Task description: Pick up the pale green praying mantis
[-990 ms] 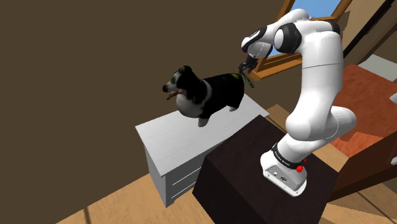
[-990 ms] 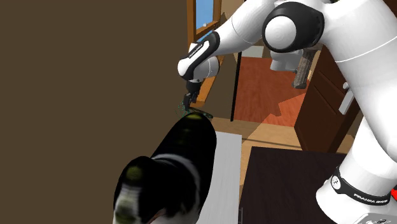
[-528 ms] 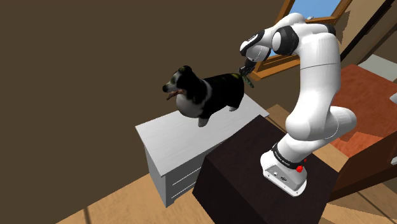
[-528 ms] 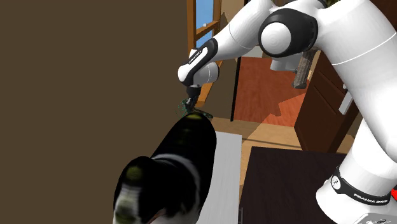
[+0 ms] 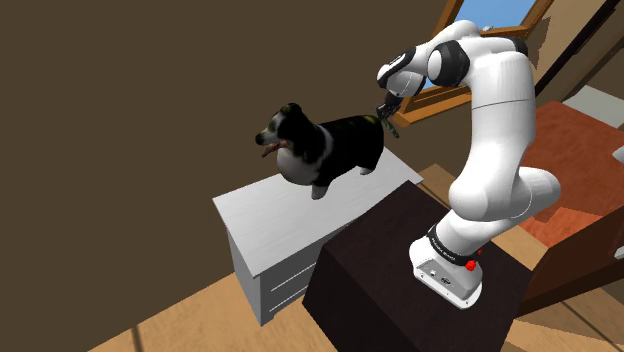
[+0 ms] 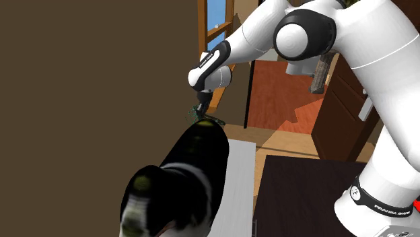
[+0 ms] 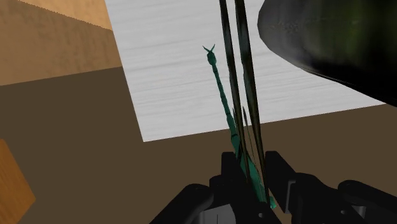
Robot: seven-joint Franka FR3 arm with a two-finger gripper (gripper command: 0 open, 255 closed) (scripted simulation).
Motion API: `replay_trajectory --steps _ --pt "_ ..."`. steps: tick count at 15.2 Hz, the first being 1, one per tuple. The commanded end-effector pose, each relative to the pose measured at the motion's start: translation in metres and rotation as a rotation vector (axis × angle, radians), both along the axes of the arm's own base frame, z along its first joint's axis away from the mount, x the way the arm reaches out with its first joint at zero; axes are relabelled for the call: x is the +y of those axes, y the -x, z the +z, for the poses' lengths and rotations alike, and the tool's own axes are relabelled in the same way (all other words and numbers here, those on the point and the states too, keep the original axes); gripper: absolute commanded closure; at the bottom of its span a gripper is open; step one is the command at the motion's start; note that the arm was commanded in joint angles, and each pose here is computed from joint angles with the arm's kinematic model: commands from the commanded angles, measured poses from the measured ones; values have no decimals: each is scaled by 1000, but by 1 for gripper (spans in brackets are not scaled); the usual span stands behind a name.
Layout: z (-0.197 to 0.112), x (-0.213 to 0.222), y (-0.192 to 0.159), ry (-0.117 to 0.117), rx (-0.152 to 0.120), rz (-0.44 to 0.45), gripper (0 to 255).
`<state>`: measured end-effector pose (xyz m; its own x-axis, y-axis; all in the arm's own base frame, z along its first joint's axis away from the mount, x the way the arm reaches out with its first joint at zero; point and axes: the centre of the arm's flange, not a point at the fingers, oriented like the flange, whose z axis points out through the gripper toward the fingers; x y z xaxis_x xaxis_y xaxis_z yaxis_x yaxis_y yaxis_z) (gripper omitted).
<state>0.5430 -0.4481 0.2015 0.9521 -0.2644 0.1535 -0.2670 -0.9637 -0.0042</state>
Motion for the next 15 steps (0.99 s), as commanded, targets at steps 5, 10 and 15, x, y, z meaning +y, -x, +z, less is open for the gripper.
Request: replay_trajectory --steps 5,10,15 --pt "27 0 -1 0 0 0 255" --pt "53 0 -1 0 0 0 255" --pt "80 0 -1 0 0 0 255"
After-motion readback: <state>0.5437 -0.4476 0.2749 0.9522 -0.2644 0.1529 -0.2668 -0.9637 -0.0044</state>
